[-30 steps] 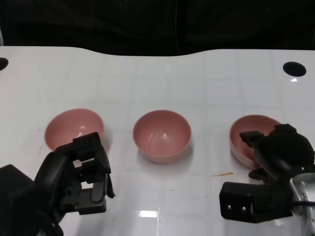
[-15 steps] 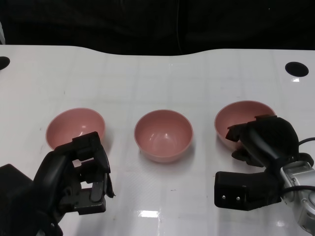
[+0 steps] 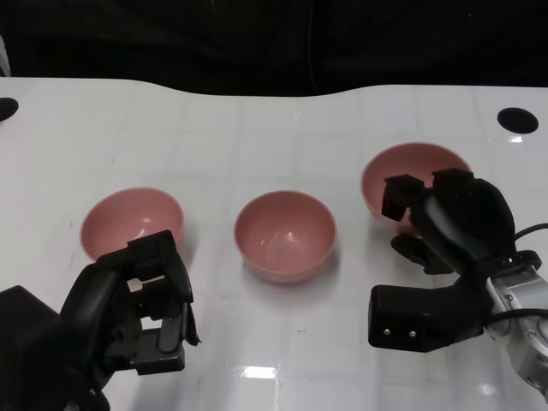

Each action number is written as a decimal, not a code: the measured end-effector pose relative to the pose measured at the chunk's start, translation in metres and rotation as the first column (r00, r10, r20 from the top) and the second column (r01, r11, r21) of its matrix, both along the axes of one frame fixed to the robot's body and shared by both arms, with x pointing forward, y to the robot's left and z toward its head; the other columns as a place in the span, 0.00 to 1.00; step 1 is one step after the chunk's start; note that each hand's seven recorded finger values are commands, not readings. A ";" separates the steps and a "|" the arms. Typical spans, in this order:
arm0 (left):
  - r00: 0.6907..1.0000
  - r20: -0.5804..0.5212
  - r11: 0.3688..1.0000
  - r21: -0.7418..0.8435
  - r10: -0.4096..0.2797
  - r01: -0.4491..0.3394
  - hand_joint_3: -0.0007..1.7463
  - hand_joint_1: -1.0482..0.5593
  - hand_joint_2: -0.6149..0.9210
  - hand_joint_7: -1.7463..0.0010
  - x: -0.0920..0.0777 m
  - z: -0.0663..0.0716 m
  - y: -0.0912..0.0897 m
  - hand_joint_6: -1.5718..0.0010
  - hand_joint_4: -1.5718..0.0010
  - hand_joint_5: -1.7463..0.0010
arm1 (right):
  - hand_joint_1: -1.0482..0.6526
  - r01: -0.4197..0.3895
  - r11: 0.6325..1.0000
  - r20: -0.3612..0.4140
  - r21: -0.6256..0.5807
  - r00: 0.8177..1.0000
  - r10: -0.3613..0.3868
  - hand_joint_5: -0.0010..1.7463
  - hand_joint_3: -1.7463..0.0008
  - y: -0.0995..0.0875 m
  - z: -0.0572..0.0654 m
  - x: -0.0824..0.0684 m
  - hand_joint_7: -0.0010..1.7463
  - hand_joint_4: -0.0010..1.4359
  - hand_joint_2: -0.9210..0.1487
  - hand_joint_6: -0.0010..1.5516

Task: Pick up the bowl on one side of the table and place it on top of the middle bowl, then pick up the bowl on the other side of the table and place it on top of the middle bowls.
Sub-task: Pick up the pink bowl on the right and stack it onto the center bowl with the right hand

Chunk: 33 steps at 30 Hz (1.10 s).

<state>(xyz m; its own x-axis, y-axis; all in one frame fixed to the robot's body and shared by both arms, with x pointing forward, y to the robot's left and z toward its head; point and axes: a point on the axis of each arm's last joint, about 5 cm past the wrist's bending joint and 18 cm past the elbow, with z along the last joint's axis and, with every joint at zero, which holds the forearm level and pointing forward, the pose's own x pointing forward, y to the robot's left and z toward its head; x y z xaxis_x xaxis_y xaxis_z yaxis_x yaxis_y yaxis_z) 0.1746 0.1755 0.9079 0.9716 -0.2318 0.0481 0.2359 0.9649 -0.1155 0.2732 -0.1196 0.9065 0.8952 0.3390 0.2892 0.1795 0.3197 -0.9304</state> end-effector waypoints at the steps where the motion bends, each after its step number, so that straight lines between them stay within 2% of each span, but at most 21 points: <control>1: 1.000 0.001 1.000 0.003 -0.002 0.002 0.94 0.60 0.59 0.09 0.000 0.000 -0.001 0.44 0.41 0.00 | 0.48 -0.034 0.999 0.048 0.030 0.998 0.033 1.00 0.41 0.005 0.008 -0.001 1.00 0.65 0.42 0.46; 3: 1.000 0.002 1.000 0.007 -0.004 0.004 0.94 0.60 0.59 0.09 0.000 0.000 -0.001 0.44 0.41 0.00 | 0.48 -0.073 0.996 0.101 0.058 0.993 0.067 1.00 0.41 0.012 0.017 -0.001 1.00 0.65 0.43 0.46; 9: 1.000 0.000 1.000 0.009 0.000 0.000 0.94 0.61 0.59 0.08 0.000 0.000 0.000 0.44 0.41 0.00 | 0.46 -0.175 0.975 0.173 0.137 0.973 0.150 1.00 0.38 0.032 0.032 -0.007 1.00 0.67 0.43 0.47; 12: 1.000 0.000 1.000 0.009 0.001 -0.001 0.93 0.61 0.60 0.08 0.000 0.000 0.000 0.44 0.41 0.00 | 0.46 -0.180 0.974 0.174 0.139 0.973 0.155 1.00 0.38 0.033 0.032 -0.007 1.00 0.67 0.43 0.47; 14: 1.000 0.000 1.000 0.010 0.001 -0.001 0.93 0.61 0.59 0.09 0.000 0.000 0.000 0.44 0.41 0.00 | 0.47 -0.186 0.973 0.171 0.139 0.972 0.161 1.00 0.34 0.034 0.032 -0.007 1.00 0.68 0.48 0.48; 18: 1.000 0.004 1.000 0.007 -0.005 0.005 0.93 0.61 0.60 0.10 0.000 0.000 -0.002 0.43 0.41 0.00 | 0.47 -0.303 0.944 0.170 0.134 0.945 0.279 1.00 0.32 0.054 0.037 -0.010 1.00 0.69 0.53 0.49; 22: 1.000 0.005 1.000 0.004 -0.009 0.009 0.93 0.62 0.60 0.10 0.000 0.001 -0.004 0.43 0.41 0.00 | 0.47 -0.362 0.922 0.172 0.138 0.925 0.338 1.00 0.32 0.069 0.038 -0.011 1.00 0.70 0.54 0.49; 33: 1.000 0.005 1.000 0.006 -0.012 0.012 0.91 0.61 0.61 0.10 0.000 0.000 -0.004 0.43 0.41 0.00 | 0.50 -0.373 0.918 0.139 0.135 0.924 0.355 1.00 0.31 0.073 0.033 -0.009 1.00 0.69 0.52 0.48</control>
<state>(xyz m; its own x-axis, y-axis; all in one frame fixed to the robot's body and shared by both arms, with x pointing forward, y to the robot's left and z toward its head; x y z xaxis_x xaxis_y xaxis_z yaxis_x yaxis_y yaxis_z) 0.1743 0.1712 0.9084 0.9684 -0.2439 0.0519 0.2483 0.9626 -0.1087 0.2637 -0.0463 0.9398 0.6777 0.5782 0.4543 0.1209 0.5218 -0.8445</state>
